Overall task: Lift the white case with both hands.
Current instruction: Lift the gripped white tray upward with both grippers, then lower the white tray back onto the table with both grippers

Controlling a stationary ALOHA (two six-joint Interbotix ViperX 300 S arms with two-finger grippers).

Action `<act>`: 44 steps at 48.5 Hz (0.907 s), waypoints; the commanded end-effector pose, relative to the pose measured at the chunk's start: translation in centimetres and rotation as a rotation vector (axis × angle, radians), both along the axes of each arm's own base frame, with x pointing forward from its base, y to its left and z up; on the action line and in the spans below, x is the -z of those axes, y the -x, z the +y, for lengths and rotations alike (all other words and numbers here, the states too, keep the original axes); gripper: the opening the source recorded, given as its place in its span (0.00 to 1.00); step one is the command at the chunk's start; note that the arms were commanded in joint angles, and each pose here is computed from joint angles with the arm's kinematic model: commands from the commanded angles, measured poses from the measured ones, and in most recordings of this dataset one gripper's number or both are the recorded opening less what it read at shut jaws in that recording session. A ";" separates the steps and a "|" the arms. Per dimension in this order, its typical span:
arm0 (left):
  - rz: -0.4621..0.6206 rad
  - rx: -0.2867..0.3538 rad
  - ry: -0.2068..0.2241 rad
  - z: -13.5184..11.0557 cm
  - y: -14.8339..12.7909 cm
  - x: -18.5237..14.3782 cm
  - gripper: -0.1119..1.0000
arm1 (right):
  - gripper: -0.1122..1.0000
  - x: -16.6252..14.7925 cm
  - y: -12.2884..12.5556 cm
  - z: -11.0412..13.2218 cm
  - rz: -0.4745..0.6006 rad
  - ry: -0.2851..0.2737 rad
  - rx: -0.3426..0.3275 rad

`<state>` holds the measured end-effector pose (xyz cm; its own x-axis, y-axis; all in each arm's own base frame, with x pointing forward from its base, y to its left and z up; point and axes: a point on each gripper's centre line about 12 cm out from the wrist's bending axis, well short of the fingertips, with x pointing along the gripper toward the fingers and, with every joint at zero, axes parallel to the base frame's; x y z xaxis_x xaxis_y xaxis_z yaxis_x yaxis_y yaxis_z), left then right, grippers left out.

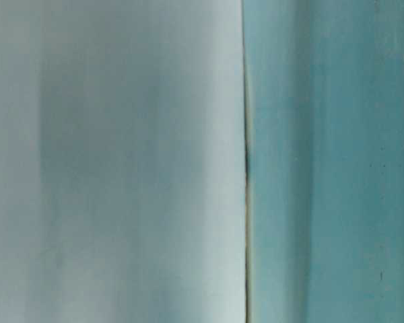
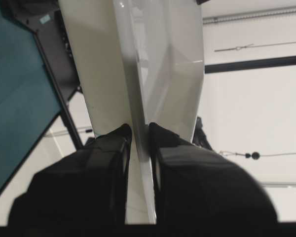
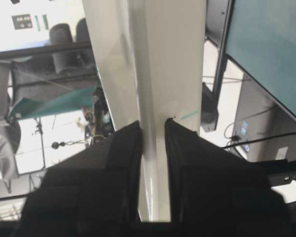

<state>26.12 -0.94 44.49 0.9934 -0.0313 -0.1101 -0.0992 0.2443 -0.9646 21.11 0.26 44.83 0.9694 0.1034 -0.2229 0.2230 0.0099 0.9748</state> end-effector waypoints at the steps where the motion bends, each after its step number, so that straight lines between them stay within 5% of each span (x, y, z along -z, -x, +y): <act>1: 0.013 0.002 -0.010 -0.1 -1.4 0.1 0.19 | 0.21 -0.1 -1.0 -0.4 0.004 0.001 0.015; 14: 0.055 -0.011 -0.017 0.3 -1.9 1.7 0.19 | 0.21 2.7 -1.4 -0.3 0.072 0.003 0.008; 44: 0.362 -0.058 -0.017 1.8 -2.7 16.7 0.17 | 0.21 19.8 -2.7 -0.5 0.356 0.077 0.016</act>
